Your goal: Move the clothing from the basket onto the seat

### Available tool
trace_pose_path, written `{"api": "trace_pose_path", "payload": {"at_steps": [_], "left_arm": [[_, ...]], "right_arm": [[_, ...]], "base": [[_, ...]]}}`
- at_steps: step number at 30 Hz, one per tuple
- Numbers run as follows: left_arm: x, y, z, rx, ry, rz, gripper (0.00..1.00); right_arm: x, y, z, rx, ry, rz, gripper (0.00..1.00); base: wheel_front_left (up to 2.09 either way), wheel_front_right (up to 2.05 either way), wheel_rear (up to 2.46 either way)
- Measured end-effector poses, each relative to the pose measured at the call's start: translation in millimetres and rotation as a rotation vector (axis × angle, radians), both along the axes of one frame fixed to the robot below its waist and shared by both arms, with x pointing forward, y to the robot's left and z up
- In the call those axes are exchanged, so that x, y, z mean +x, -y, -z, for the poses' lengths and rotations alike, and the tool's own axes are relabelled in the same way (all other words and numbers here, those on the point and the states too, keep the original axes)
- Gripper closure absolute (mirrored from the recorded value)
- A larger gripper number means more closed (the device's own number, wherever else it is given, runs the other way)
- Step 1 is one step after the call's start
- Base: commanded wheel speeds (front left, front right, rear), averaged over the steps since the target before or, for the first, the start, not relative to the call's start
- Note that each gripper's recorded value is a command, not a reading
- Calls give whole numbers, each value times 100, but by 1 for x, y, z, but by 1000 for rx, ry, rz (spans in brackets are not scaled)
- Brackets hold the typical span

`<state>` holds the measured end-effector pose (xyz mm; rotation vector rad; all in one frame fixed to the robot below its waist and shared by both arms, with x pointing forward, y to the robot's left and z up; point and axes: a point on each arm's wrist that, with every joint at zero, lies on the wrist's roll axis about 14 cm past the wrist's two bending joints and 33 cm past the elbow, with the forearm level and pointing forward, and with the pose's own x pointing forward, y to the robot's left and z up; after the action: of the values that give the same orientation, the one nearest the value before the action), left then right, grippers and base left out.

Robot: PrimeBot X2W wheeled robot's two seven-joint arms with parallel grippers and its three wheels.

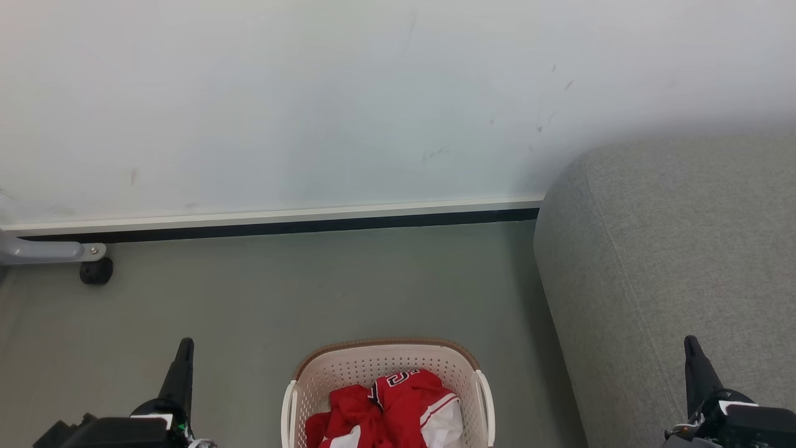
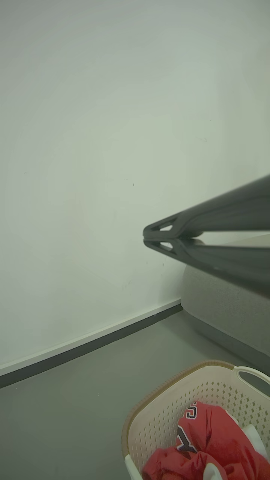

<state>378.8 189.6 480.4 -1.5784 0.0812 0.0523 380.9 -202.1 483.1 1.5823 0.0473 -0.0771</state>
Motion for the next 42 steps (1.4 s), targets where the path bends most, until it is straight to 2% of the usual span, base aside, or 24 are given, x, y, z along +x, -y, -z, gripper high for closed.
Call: {"api": "trace_pose_path", "payload": {"at_steps": [42], "left_arm": [[0,0,0,0,0,0,100]], "right_arm": [[0,0,0,0,0,0,100]], "base": [[0,0,0]]}}
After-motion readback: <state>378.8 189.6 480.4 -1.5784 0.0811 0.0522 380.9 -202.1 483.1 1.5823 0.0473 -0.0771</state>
